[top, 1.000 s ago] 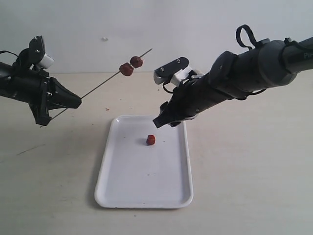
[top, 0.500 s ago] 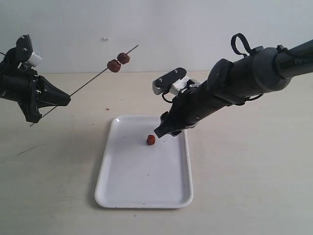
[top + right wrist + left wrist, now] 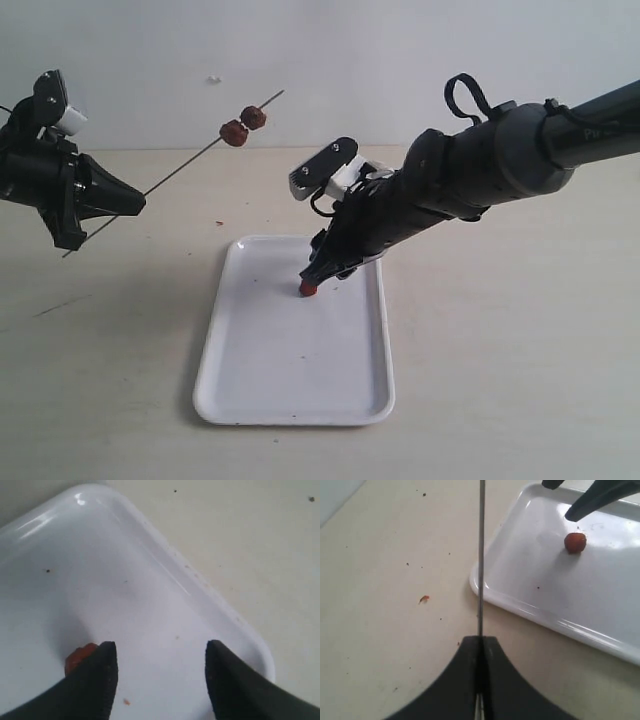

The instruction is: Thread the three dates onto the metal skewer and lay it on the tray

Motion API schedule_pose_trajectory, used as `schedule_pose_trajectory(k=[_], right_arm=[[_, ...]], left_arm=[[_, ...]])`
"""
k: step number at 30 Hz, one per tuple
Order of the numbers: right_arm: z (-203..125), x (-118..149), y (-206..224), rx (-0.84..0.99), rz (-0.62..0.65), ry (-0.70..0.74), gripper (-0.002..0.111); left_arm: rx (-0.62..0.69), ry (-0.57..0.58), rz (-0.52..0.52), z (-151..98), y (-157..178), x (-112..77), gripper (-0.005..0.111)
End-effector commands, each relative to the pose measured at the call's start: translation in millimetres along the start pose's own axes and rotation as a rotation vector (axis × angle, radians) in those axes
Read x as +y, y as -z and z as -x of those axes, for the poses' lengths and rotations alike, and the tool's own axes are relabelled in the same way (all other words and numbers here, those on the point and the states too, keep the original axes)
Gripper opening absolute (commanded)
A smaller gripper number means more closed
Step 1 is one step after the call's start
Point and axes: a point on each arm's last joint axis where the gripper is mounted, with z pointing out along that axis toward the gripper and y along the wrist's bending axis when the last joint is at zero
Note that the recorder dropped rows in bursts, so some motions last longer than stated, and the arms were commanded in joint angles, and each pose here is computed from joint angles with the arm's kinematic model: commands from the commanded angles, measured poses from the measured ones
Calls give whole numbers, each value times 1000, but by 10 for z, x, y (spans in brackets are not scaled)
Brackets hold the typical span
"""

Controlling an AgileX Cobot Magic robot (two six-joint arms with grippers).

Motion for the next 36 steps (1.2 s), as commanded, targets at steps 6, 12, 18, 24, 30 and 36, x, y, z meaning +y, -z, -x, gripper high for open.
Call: schedule_pose_trajectory(k=[6,12,18,24,30,36], right_arm=[[48,97,6,-1,16,54,53],[32,89,-30,-3,5,53,53],[13,92,-54,4,7,52,53],[13,92,-54,4,7,52,53],[-23,90,-109,12,3,51,53],[-30,80,-130,7,-8,54,53]], left_arm=[[-22,17,13,24,12,18,0],[-22,18,13,24,12,18,0],[-22,18,13,24,12,18,0],[-22,18,13,24,12,18,0],[-22,18,13,24,12,18,0],[-22,18,13,24,12,18,0]])
